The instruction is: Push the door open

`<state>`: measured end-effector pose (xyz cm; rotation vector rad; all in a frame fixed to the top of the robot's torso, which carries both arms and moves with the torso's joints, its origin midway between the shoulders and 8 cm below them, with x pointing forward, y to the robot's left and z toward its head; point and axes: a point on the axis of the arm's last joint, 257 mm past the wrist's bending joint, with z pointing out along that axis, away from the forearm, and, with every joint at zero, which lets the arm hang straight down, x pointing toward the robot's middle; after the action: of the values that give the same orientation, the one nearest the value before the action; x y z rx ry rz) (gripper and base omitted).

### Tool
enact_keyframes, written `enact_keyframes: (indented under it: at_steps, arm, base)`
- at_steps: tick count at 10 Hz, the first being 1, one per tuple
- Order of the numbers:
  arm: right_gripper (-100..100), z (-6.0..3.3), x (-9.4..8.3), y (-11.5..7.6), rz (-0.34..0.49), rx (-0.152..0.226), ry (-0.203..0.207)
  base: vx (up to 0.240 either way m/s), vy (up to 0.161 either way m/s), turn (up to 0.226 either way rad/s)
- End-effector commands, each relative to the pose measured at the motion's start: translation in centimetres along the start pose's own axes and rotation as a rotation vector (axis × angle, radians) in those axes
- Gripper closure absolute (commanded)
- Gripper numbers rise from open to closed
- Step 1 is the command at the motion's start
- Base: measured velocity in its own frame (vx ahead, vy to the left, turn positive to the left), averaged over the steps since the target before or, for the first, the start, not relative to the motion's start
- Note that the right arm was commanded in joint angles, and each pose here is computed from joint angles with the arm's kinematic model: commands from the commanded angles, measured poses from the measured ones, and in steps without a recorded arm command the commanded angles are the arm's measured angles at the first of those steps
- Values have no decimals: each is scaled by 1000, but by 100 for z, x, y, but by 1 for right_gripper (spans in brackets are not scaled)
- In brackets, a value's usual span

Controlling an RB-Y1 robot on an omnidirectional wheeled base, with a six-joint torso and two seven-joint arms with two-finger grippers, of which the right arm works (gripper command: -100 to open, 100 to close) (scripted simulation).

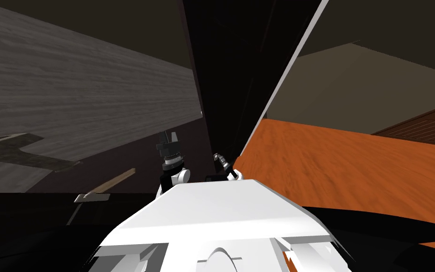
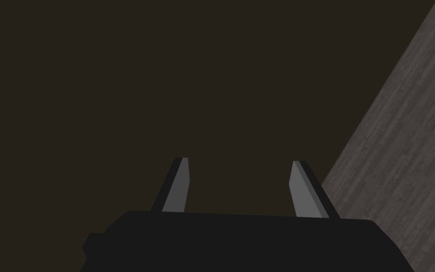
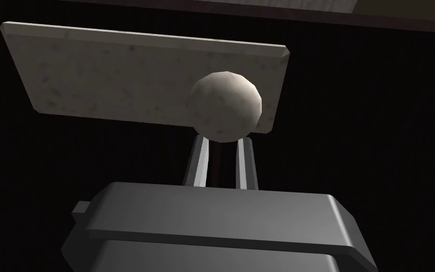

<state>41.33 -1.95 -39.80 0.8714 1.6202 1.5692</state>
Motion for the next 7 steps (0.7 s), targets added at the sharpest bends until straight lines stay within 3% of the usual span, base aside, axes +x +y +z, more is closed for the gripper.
enact_keyframes:
  at_steps: [1,2,7]
  arm:
    - [100,12,-172,13,-3,-3,-40]
    - [-100,-11,-67,7,4,-1,-18]
    - [-100,6,25,41,22,-7,-6]
  base:
    - [152,115,-70]
    - [-41,29,-48]
    - [-208,-76,-23]
